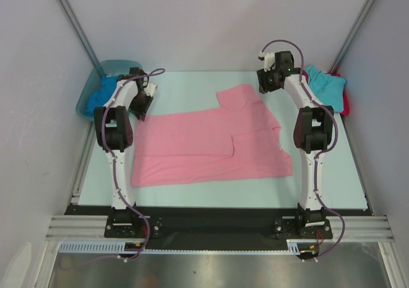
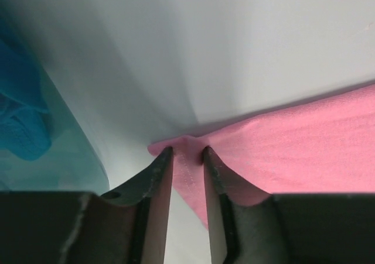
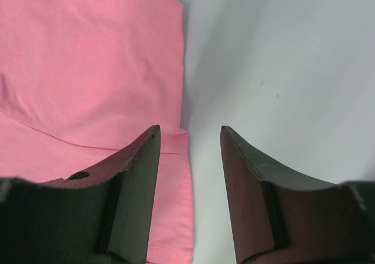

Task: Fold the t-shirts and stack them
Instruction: Fold the tshirt

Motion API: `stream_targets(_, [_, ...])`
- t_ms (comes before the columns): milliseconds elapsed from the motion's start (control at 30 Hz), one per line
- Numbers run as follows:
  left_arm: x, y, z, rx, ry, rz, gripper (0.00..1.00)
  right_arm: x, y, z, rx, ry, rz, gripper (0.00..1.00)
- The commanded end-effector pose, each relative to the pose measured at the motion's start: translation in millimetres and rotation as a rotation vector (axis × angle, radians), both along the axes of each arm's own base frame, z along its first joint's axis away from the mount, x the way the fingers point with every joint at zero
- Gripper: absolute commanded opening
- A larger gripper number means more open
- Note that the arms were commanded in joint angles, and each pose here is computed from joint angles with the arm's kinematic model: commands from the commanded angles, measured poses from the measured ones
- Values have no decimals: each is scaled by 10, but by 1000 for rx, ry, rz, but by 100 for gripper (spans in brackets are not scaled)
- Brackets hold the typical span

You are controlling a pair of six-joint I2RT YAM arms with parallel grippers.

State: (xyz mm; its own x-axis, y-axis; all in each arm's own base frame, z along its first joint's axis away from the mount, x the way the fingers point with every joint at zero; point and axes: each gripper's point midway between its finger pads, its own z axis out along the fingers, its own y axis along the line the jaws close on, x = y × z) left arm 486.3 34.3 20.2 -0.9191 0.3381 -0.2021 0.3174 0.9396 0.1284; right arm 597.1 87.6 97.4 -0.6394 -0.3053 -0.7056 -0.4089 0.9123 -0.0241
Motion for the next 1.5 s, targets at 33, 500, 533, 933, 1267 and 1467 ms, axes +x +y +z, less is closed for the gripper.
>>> stream_targets(33, [78, 346, -102, 64, -13, 35, 31, 20, 33, 443, -8, -89, 17, 50])
stream_targets(500, [78, 285, 29, 44, -29, 16, 0, 55, -4, 234, -31, -63, 14, 51])
stream_targets(533, [80, 276, 46, 43, -32, 9, 1, 72, 6, 227, -32, -66, 17, 51])
stream_targets(933, [45, 4, 490, 35, -92, -67, 0, 154, 133, -300, 40, 20, 38, 68])
stream_targets(1267, [29, -123, 688, 55, -117, -97, 0, 202, 140, -365, 65, 25, 34, 49])
stream_targets(1467, [33, -207, 669, 57, -114, -109, 0, 203, 108, -328, 60, 18, 35, 26])
